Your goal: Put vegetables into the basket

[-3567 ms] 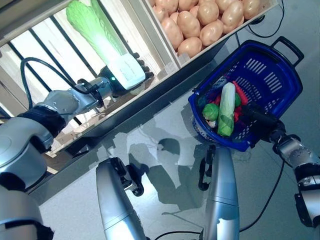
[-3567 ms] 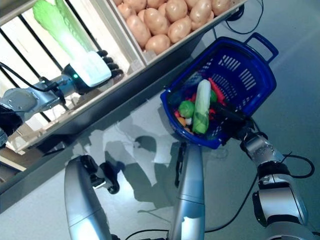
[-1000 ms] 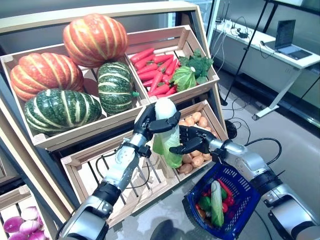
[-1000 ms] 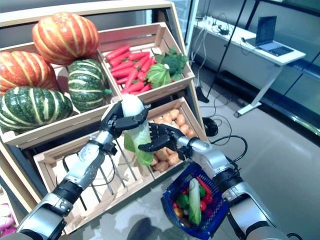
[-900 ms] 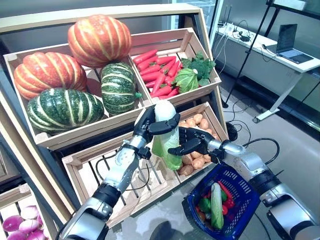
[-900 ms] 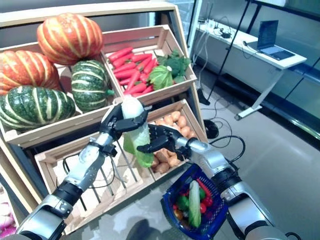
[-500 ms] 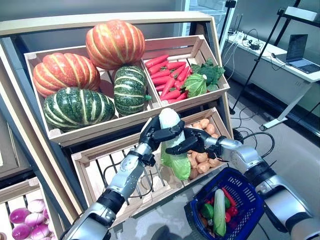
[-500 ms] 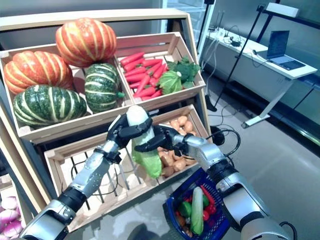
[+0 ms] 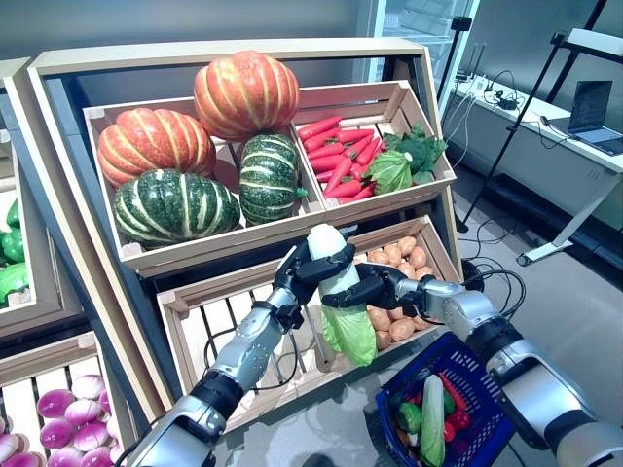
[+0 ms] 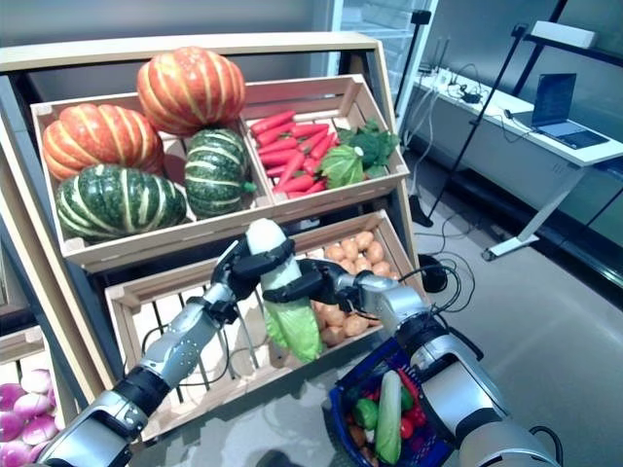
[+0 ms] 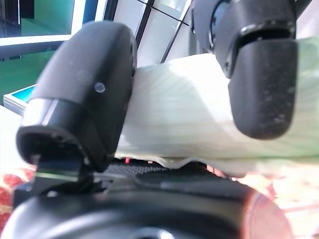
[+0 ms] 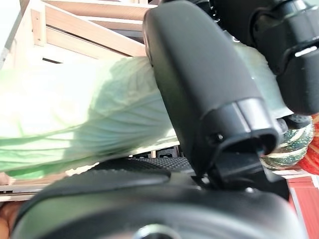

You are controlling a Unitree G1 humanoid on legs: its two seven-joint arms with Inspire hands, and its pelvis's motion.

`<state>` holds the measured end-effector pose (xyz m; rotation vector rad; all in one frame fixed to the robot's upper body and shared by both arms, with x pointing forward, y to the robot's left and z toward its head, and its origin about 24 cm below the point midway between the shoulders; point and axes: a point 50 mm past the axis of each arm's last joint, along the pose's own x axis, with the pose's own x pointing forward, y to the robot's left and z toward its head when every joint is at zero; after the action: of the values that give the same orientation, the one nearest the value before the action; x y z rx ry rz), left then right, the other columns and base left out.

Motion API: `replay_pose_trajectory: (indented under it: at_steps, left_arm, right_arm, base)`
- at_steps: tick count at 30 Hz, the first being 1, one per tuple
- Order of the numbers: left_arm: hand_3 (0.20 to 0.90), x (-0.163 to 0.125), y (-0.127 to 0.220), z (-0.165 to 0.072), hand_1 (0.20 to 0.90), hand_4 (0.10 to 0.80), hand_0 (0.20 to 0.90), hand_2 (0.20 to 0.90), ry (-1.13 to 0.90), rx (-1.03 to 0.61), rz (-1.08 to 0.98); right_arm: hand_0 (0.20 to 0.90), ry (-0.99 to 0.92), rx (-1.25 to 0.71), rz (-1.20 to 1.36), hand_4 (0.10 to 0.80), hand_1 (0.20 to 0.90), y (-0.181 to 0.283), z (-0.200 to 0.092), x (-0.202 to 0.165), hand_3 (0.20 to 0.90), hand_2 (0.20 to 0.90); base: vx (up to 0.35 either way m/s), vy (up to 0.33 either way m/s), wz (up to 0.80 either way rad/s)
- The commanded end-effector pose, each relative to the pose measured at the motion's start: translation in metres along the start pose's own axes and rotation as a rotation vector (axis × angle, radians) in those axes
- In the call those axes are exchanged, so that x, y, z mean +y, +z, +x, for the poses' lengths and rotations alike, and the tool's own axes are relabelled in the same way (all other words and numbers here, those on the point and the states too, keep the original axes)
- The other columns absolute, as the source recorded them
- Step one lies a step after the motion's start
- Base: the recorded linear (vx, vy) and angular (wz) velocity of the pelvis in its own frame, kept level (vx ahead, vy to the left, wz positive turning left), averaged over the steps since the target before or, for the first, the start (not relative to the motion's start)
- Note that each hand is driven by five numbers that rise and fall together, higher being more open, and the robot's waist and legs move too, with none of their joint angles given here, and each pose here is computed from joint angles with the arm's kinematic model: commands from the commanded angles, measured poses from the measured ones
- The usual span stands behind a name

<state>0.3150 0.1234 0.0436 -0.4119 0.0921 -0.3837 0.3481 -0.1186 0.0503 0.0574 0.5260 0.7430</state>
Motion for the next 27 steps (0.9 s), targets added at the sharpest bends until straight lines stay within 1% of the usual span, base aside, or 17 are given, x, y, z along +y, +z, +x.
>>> replay_pose_trajectory:
  at_steps: [1, 3, 4, 5, 6, 10, 12, 14, 18, 21, 25, 26, 27]
  left_arm:
    - [0.3, -0.097, 0.052, 0.017, 0.3, 0.4, 0.3, 0.3, -0.482, -0.3, -0.047]
    - [0.3, -0.096, 0.056, 0.017, 0.3, 0.4, 0.3, 0.3, -0.475, -0.307, -0.009]
    - [0.396, -0.094, 0.058, 0.017, 0.396, 0.464, 0.396, 0.396, -0.462, -0.308, 0.014]
    - [0.507, -0.092, 0.06, 0.017, 0.507, 0.538, 0.507, 0.507, -0.452, -0.303, 0.041]
    - [0.9, -0.089, 0.061, 0.018, 0.9, 0.8, 0.9, 0.9, -0.444, -0.296, 0.065]
    - [0.9, -0.073, 0.067, 0.018, 0.9, 0.8, 0.9, 0.9, -0.399, -0.276, 0.165]
    - [0.9, -0.059, 0.075, 0.018, 0.9, 0.8, 0.9, 0.9, -0.316, -0.289, 0.239]
    - [0.9, -0.036, 0.082, 0.015, 0.9, 0.8, 0.9, 0.9, -0.227, -0.3, 0.315]
    - [0.9, 0.003, 0.088, 0.003, 0.9, 0.8, 0.9, 0.9, -0.084, -0.288, 0.441]
    - [0.9, 0.028, 0.093, -0.005, 0.9, 0.8, 0.9, 0.9, 0.007, -0.262, 0.585]
    - [0.9, 0.051, 0.105, -0.01, 0.9, 0.8, 0.9, 0.9, 0.107, -0.233, 0.766]
    - [0.9, 0.052, 0.106, -0.011, 0.9, 0.8, 0.9, 0.9, 0.116, -0.23, 0.791]
    - [0.9, 0.063, 0.113, -0.014, 0.9, 0.8, 0.9, 0.9, 0.156, -0.22, 0.889]
  right_arm:
    - [0.3, -0.302, -0.174, 0.037, 0.4, 0.3, 0.051, -0.031, -0.053, 0.3, 0.3]
    - [0.3, -0.32, -0.165, 0.037, 0.4, 0.3, 0.046, -0.035, -0.057, 0.3, 0.3]
    - [0.3, -0.333, -0.164, 0.037, 0.4, 0.3, 0.044, -0.037, -0.058, 0.3, 0.3]
    - [0.3, -0.342, -0.166, 0.041, 0.4, 0.3, 0.042, -0.04, -0.06, 0.3, 0.3]
    - [0.3, -0.353, -0.166, 0.047, 0.4, 0.3, 0.04, -0.043, -0.063, 0.3, 0.3]
    - [0.3, -0.401, -0.165, 0.05, 0.4, 0.3, 0.031, -0.055, -0.073, 0.3, 0.3]
    - [0.3, -0.433, -0.181, 0.062, 0.4, 0.3, 0.023, -0.064, -0.08, 0.3, 0.3]
    - [0.3, -0.46, -0.187, 0.094, 0.4, 0.3, 0.01, -0.077, -0.088, 0.3, 0.3]
    - [0.3, -0.545, -0.164, 0.185, 0.4, 0.3, -0.025, -0.104, -0.105, 0.3, 0.3]
    - [0.3, -0.641, -0.142, 0.238, 0.4, 0.3, -0.05, -0.13, -0.119, 0.3, 0.3]
    - [0.3, -0.75, -0.138, 0.31, 0.4, 0.3, -0.07, -0.159, -0.132, 0.3, 0.3]
    - [0.3, -0.761, -0.138, 0.319, 0.4, 0.3, -0.071, -0.161, -0.133, 0.3, 0.3]
    - [0.3, -0.811, -0.138, 0.355, 0.4, 0.3, -0.08, -0.174, -0.138, 0.3, 0.3]
  base:
    - [0.0, 0.0, 0.0]
    - [0.0, 0.0, 0.0]
    - [0.0, 0.0, 0.0]
    - [0.008, 0.012, -0.07]
    - [0.002, 0.012, -0.07]
    - [0.0, 0.002, -0.02]
    - [-0.009, 0.023, -0.06]
    - [0.01, 0.012, -0.07]
    - [0.021, 0.008, -0.09]
    - [0.004, 0.0, -0.04]
    - [0.005, 0.0, -0.03]
    - [0.014, 0.005, -0.13]
    - [0.014, 0.004, -0.17]
